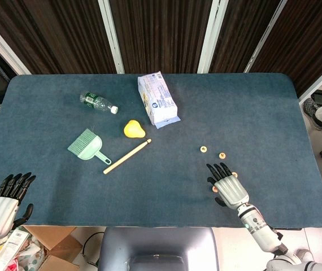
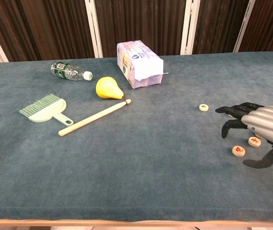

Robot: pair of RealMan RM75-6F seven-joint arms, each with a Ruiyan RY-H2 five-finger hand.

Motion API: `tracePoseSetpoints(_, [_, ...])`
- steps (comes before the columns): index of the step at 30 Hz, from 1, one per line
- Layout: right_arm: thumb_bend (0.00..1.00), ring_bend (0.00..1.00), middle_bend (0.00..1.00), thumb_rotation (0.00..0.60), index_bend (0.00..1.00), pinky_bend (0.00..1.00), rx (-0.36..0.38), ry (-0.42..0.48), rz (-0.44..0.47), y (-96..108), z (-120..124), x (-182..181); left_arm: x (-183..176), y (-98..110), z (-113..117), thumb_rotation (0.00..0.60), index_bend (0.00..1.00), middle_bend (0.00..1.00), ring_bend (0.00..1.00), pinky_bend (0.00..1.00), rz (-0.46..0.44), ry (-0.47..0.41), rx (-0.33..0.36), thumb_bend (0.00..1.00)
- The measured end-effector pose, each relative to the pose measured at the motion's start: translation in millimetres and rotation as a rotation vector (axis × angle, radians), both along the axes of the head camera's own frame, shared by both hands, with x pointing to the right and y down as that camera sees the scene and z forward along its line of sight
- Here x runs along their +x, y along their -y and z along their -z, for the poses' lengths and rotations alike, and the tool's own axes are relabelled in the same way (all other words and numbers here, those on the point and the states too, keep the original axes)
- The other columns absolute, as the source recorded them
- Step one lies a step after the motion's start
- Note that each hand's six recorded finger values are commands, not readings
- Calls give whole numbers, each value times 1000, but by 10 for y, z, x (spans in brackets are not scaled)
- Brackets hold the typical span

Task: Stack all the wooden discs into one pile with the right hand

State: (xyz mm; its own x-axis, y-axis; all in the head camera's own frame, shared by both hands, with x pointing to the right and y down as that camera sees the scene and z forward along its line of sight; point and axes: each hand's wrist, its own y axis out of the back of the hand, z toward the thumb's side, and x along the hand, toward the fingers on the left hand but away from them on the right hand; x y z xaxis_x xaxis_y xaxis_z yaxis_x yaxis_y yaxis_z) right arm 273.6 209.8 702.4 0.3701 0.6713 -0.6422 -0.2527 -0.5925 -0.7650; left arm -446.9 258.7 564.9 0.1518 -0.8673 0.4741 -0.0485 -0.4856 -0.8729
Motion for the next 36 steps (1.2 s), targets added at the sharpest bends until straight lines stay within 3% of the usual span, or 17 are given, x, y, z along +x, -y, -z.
tracePoseSetpoints(7, [436, 0, 0, 600, 532, 0, -3, -26, -2, 25, -91, 37, 5, 5, -13, 600, 6, 41, 10, 40, -1, 0, -4, 507])
tracePoseSetpoints(36, [482, 0, 3, 600, 602, 0, -11, -48, -10, 38, -182, 61, 2, 2, 3, 600, 5, 40, 11, 40, 1, -6, 0, 506])
